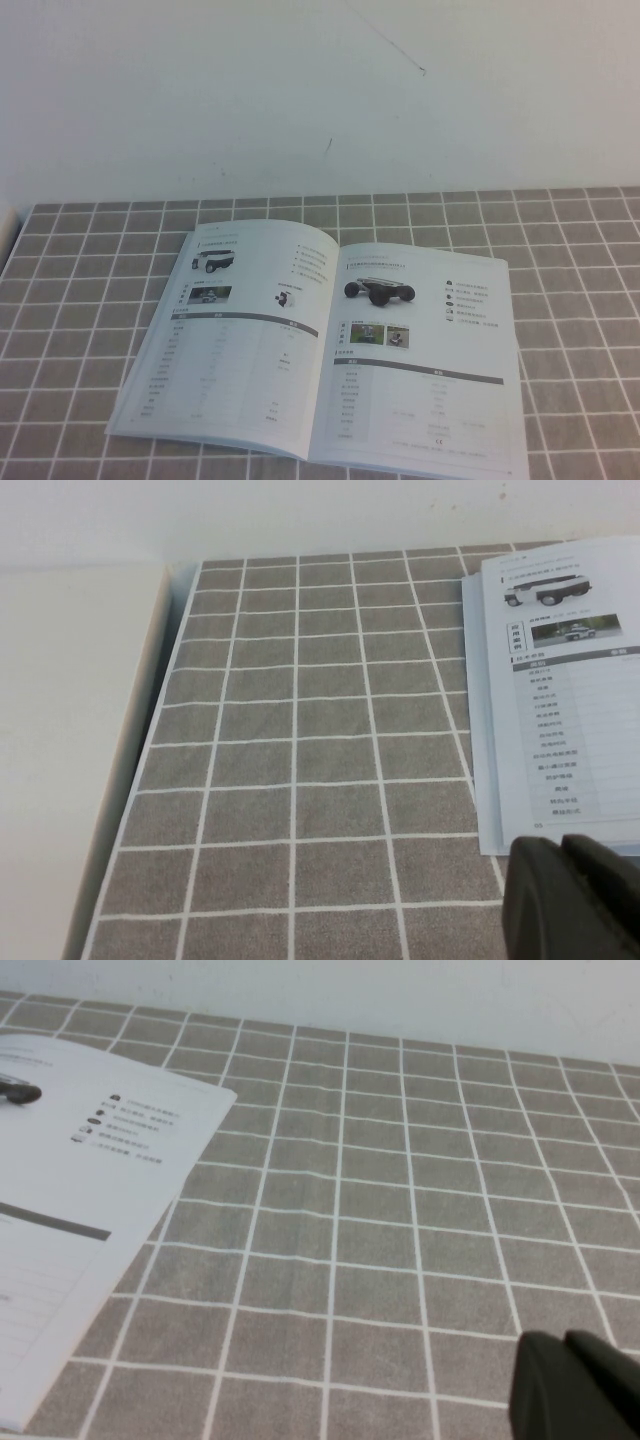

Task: Close book
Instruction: 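Close the open booklet and leave it lying on the table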

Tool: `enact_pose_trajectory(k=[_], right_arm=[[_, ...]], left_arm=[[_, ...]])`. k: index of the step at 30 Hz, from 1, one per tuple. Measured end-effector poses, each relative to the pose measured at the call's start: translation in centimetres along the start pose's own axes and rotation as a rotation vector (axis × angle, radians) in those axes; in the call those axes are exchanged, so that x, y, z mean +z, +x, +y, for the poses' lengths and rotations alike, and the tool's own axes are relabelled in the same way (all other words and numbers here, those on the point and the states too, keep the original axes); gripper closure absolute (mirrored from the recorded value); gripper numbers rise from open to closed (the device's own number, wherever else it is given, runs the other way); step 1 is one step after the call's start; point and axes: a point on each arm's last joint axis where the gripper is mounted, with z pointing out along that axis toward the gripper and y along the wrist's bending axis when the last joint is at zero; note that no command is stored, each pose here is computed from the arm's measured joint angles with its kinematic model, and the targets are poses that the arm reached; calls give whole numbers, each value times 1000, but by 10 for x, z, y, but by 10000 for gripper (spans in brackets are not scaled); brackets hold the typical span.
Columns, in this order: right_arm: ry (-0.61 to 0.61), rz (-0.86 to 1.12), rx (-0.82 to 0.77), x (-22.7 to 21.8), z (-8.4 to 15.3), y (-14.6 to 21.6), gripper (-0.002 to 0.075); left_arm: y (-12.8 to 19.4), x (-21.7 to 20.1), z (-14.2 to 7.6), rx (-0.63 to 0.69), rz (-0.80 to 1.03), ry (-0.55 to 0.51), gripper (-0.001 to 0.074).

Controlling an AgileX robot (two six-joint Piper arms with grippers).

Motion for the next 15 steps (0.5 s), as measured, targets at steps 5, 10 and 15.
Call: enact_pose_trajectory(k=[5,10,15], right_arm=[[0,0,0,0,0,0,729],[-4,-1,9,0,0,0,729],[-6,-1,13,0,1,0,729]], left_arm=[[0,0,1,31,0,-6,738],[0,0,1,31,0,-6,738],[0,0,1,31,0,-6,738]])
